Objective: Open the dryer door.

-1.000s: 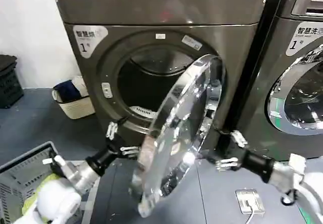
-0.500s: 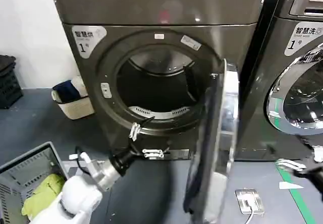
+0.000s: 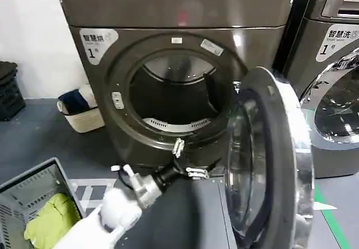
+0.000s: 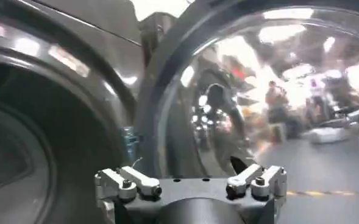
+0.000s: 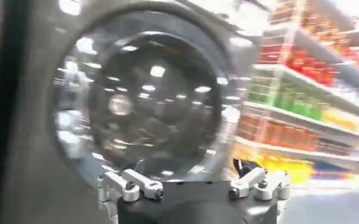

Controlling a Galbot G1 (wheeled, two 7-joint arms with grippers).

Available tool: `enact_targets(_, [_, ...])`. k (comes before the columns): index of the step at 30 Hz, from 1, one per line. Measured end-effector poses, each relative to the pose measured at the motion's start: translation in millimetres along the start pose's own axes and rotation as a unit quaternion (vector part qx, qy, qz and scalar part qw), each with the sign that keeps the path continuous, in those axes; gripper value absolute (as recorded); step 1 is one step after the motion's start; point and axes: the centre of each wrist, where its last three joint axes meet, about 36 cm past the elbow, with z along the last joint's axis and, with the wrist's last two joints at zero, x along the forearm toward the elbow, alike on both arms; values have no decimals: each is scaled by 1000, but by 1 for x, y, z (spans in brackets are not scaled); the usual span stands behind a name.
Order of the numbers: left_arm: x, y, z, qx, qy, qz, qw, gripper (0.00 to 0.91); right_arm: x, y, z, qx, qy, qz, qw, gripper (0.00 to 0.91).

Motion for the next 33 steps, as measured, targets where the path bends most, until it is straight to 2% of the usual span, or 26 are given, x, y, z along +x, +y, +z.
enact_targets(10, [-47, -1, 13, 3, -4, 23, 1000, 907, 29, -40, 26, 38, 18, 141, 989, 907])
enact_targets(15, [-66, -4, 19, 2, -5, 34, 999, 907, 36, -54, 36, 41, 26, 203, 978, 907])
enact_targets(24, [-97, -15, 28, 3, -7, 55, 998, 907, 49, -81, 52, 57, 47, 314, 947, 907])
enact_targets(33, [-122, -23, 33, 2, -6, 69, 998, 907, 64, -109, 57, 72, 40, 392, 916, 907])
